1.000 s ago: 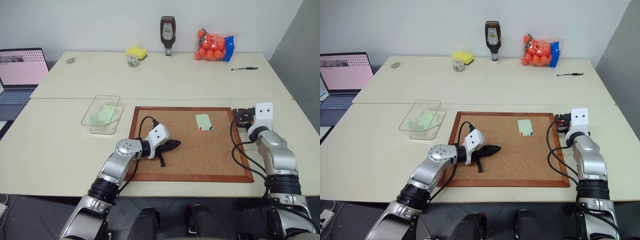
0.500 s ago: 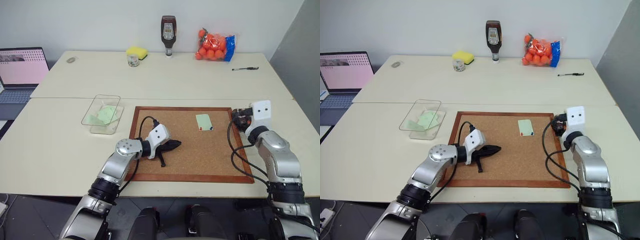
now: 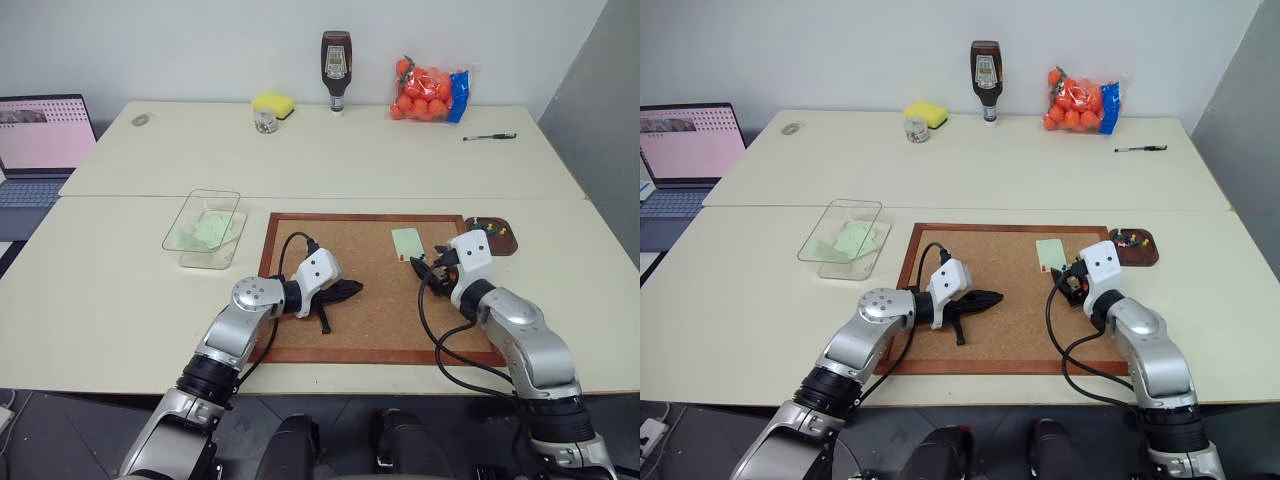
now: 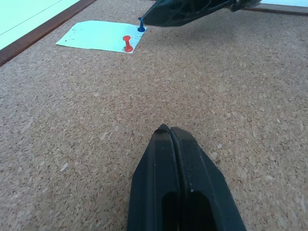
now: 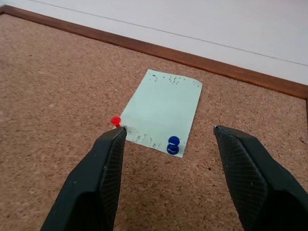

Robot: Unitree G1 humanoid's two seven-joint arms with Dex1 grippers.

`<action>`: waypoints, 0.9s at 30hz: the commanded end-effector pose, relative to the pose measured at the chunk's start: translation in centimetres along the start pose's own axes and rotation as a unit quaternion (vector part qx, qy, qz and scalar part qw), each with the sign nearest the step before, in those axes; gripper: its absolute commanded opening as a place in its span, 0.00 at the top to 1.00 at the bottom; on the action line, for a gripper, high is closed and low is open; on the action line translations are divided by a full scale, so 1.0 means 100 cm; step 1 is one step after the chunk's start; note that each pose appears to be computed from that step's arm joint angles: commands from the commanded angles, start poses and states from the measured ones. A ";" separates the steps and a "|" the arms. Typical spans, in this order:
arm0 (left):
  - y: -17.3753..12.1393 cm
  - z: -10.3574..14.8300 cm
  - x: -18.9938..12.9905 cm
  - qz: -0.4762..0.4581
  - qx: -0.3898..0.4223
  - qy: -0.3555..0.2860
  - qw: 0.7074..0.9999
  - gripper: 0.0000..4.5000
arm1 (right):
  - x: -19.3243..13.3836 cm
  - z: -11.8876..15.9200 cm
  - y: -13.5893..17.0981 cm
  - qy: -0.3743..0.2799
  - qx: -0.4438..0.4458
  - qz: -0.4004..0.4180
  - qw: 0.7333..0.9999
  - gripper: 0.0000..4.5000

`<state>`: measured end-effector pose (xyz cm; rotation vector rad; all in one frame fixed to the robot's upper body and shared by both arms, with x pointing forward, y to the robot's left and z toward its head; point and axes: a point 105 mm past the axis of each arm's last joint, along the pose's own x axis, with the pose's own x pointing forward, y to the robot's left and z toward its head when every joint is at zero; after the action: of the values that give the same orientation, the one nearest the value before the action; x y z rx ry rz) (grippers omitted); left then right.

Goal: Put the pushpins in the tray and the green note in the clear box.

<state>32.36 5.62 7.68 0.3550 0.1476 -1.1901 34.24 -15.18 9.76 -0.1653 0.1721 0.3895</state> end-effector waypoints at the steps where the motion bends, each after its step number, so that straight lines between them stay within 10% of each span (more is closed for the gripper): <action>1: -0.002 -0.011 0.000 -0.003 -0.003 0.024 1.000 1.00 | 0.005 0.014 -0.002 -0.029 -0.011 -0.006 0.999 0.32; 15: -0.003 -0.012 0.000 -0.002 -0.005 0.025 1.000 1.00 | 0.008 0.011 0.000 -0.026 -0.022 0.003 0.999 0.96; 27: -0.003 -0.012 -0.001 -0.002 -0.005 0.026 1.000 1.00 | 0.002 0.031 0.004 -0.068 -0.025 0.012 0.997 0.98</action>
<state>32.38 5.68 7.67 0.3570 0.1487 -1.1888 34.81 -14.78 9.48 -0.1823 0.1640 0.4030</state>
